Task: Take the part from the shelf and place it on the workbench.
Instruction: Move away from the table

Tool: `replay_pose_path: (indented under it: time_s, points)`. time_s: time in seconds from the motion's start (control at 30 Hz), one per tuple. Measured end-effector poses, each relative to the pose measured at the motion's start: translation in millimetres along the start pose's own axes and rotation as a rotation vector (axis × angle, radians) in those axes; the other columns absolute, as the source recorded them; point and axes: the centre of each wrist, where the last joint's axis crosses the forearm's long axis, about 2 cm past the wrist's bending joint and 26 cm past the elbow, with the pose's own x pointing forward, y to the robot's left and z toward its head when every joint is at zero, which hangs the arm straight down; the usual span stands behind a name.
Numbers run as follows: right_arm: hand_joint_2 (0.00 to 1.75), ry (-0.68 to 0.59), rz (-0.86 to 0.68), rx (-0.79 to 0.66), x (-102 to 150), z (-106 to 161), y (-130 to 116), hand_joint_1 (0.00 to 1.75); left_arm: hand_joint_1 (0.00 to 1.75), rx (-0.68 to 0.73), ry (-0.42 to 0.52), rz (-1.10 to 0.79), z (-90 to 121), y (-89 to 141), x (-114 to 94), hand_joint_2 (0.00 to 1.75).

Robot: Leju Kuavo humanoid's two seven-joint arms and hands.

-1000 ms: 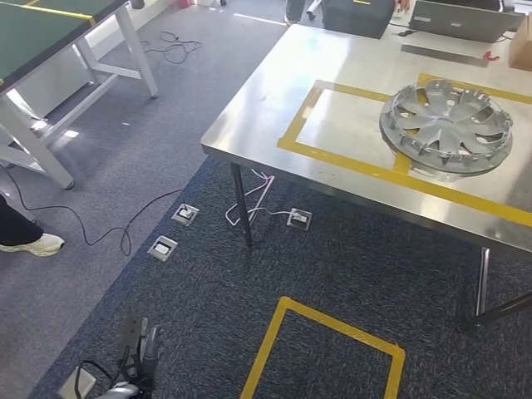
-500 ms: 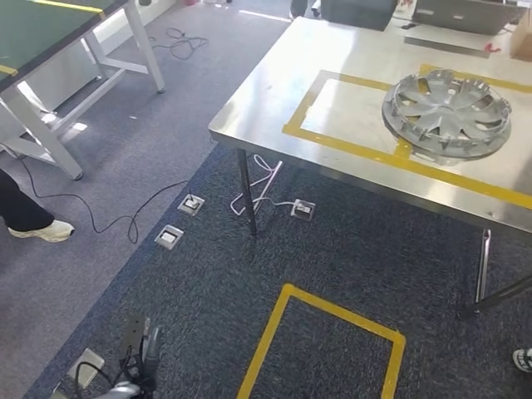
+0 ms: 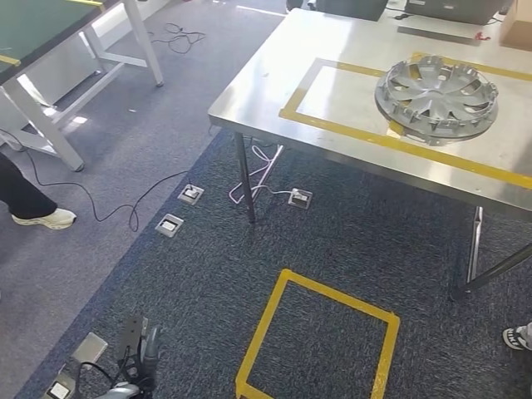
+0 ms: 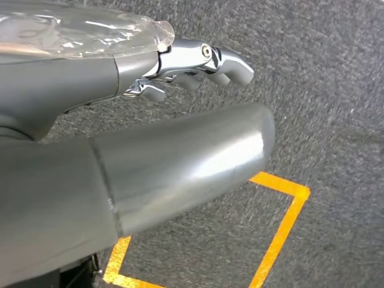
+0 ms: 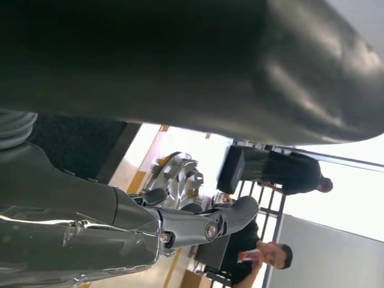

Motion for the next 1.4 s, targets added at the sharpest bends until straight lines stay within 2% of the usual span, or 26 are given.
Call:
replay_pose_path:
  time_s: [0.83, 1.4]
  points:
    - [0.00, -0.008, 0.015, 0.003, 0, -2, 1, 0.00, 0.00, 0.003, 0.004, 0.002, 2, -1, -3, 0.00]
    - [0.00, -0.014, -0.001, 0.004, 1, -11, 9, 0.00, 0.00, 0.028, -0.008, 0.009, 7, 7, -9, 0.00]
